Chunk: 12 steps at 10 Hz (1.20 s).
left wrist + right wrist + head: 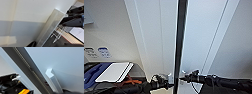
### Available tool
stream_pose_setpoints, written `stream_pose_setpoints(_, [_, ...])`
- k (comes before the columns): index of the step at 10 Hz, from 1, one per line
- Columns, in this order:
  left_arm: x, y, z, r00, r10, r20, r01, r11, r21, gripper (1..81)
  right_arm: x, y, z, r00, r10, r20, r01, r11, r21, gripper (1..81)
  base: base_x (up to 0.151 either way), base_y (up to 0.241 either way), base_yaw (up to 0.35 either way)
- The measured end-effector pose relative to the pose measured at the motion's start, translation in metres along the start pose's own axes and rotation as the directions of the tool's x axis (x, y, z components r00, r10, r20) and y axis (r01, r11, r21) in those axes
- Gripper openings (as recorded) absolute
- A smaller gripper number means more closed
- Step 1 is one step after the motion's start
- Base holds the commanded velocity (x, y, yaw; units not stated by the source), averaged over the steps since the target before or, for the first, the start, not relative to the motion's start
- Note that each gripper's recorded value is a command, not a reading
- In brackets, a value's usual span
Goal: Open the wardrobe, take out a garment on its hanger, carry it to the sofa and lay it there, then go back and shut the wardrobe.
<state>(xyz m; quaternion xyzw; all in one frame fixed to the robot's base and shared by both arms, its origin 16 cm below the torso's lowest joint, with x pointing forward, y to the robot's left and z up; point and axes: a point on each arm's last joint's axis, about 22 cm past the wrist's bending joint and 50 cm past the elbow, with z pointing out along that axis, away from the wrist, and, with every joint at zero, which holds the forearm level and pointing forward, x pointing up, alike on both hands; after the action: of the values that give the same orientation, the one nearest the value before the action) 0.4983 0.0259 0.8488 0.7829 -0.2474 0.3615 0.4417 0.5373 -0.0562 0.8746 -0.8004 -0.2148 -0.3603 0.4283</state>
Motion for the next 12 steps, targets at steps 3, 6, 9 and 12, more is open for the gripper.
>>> stream_pose_setpoints(3, [-0.01,0.008,-0.019,1.0,-0.007,0.015,0.007,1.0,-0.013,81.1,-0.009,-0.005,-0.01,1.0,0.009,0.01,-0.009,1.0,0.01,81.1,0.0,0.0,0.0])
stream_pose_setpoints(6, [-0.022,0.015,-0.031,0.999,0.016,0.032,-0.015,1.0,-0.026,81.1,-0.018,-0.011,-0.024,1.0,0.018,0.021,-0.019,1.0,0.02,81.1,0.0,0.0,0.0])
stream_pose_setpoints(9, [-0.03,0.018,-0.037,0.997,0.048,0.057,-0.047,0.998,-0.03,81.1,-0.026,-0.015,-0.038,0.999,0.027,0.035,-0.028,0.999,0.025,81.1,0.0,0.0,0.0])
stream_pose_setpoints(12, [-0.045,0.023,-0.054,0.996,0.062,0.071,-0.059,0.998,-0.035,81.1,-0.028,-0.015,-0.04,0.999,0.03,0.035,-0.03,0.999,0.025,81.1,0.0,0.0,0.0])
